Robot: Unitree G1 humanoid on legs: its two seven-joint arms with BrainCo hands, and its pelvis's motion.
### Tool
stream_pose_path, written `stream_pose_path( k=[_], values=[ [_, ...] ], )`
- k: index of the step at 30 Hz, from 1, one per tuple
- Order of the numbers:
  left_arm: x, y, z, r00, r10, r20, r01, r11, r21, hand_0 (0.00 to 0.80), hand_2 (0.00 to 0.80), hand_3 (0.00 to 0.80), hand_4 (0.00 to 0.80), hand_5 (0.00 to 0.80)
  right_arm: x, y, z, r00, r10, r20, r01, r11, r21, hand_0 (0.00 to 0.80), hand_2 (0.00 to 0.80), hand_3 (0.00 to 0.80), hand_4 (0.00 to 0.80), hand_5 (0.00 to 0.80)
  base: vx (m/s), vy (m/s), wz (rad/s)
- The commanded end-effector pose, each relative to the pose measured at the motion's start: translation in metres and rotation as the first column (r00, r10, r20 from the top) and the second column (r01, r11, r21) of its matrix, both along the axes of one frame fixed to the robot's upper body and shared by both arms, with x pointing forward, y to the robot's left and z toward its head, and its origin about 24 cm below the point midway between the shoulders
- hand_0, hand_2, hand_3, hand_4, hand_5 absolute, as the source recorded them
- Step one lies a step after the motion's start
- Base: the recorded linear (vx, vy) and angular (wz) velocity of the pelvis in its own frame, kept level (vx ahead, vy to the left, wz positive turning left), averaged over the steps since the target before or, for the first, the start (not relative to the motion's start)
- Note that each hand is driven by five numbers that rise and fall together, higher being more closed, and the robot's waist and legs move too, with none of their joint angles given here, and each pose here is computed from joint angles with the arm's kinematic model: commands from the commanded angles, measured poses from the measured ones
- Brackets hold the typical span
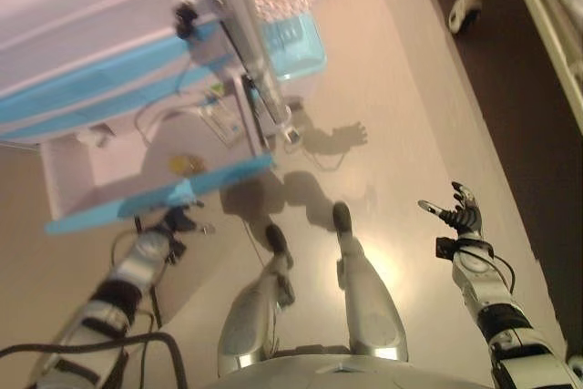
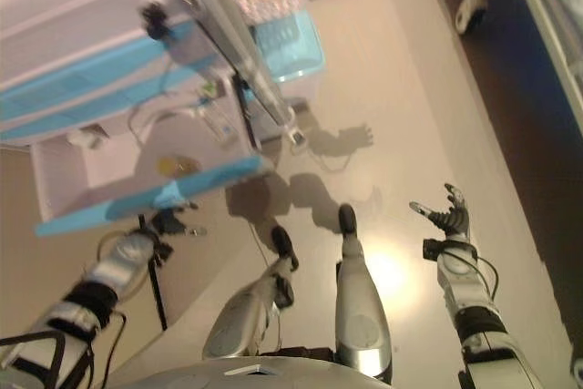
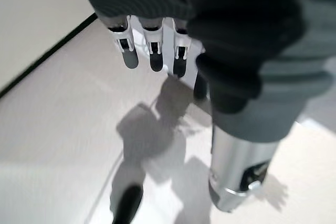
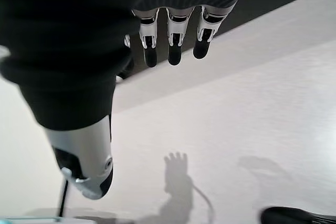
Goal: Open the drawer and pick up the medicine
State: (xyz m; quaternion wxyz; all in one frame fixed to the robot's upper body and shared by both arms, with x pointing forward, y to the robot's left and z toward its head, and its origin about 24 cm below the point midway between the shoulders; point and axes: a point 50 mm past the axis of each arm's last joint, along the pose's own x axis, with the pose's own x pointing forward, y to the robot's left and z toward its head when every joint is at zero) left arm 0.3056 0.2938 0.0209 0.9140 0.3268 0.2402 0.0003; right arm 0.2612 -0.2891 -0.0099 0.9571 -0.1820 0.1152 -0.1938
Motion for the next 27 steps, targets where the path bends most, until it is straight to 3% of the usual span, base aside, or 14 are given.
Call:
stream_pose_path(
  k=[1,3,5,7,8,13,17,22,25,27],
  values=[
    [0.037,0.053,0.12,0.92,0.205,0.333,-0.215,0.977,-0.006,0.0,0.0,0.0,0.0,0.0,-0.005,0.008,0.004,0.989,0.151,0.004,-0.15,0.984,-0.093,0.0,0.0,0.0,0.0,0.0,0.099,0.114,-0.14],
    [0.042,0.072,0.175,0.771,0.348,0.533,-0.376,0.925,-0.059,0.0,0.0,0.0,0.0,0.0,-0.007,0.013,0.0,0.98,0.2,-0.017,-0.2,0.974,-0.108,0.0,0.0,0.0,0.0,0.0,0.078,0.064,-0.06],
    [0.039,0.081,0.218,0.524,0.459,0.718,-0.52,0.839,-0.157,0.0,0.0,0.0,0.0,0.0,-0.009,0.021,-0.005,0.968,0.248,-0.027,-0.249,0.962,-0.113,0.0,0.0,0.0,0.0,0.0,0.065,0.016,-0.11],
    [0.043,0.074,0.228,0.413,0.48,0.774,-0.549,0.809,-0.209,0.0,0.0,0.0,0.0,0.0,-0.006,0.032,-0.009,0.959,0.283,-0.036,-0.285,0.953,-0.102,0.0,0.0,0.0,0.0,0.0,0.028,-0.028,-0.07],
    [0.048,0.065,0.223,0.412,0.476,0.777,-0.53,0.819,-0.221,0.0,0.0,0.0,0.0,0.0,-0.004,0.039,-0.011,0.956,0.292,-0.037,-0.295,0.95,-0.099,0.0,0.0,0.0,0.0,0.0,0.014,-0.054,-0.1],
    [0.057,0.03,0.169,0.563,0.429,0.707,-0.348,0.898,-0.268,0.0,0.0,0.0,0.0,0.0,-0.009,0.052,-0.022,0.952,0.298,-0.066,-0.302,0.951,-0.063,0.0,0.0,0.0,0.0,0.0,0.033,-0.086,0.0],
    [0.035,-0.006,0.075,0.738,0.378,0.559,-0.133,0.894,-0.429,0.0,0.0,0.0,0.0,0.0,-0.021,0.055,-0.035,0.953,0.283,-0.109,-0.287,0.957,-0.028,0.0,0.0,0.0,0.0,0.0,0.031,-0.091,-0.01],
    [-0.032,-0.045,-0.04,0.918,0.313,0.243,-0.089,0.761,-0.643,0.0,0.0,0.0,0.0,0.0,-0.041,0.047,-0.054,0.946,0.25,-0.204,-0.251,0.968,0.023,0.0,0.0,0.0,0.0,0.0,0.065,-0.088,0.25],
    [-0.069,-0.052,-0.082,0.951,0.3,0.075,-0.169,0.708,-0.685,0.0,0.0,0.0,0.0,0.0,-0.055,0.041,-0.068,0.927,0.246,-0.285,-0.239,0.969,0.06,0.0,0.0,0.0,0.0,0.0,0.119,-0.055,0.32],
    [-0.094,-0.047,-0.104,0.919,0.393,-0.04,-0.296,0.616,-0.731,0.0,0.0,0.0,0.0,0.0,-0.068,0.037,-0.08,0.908,0.232,-0.348,-0.21,0.972,0.101,0.0,0.0,0.0,0.0,0.0,0.108,-0.036,0.33]
  ],
)
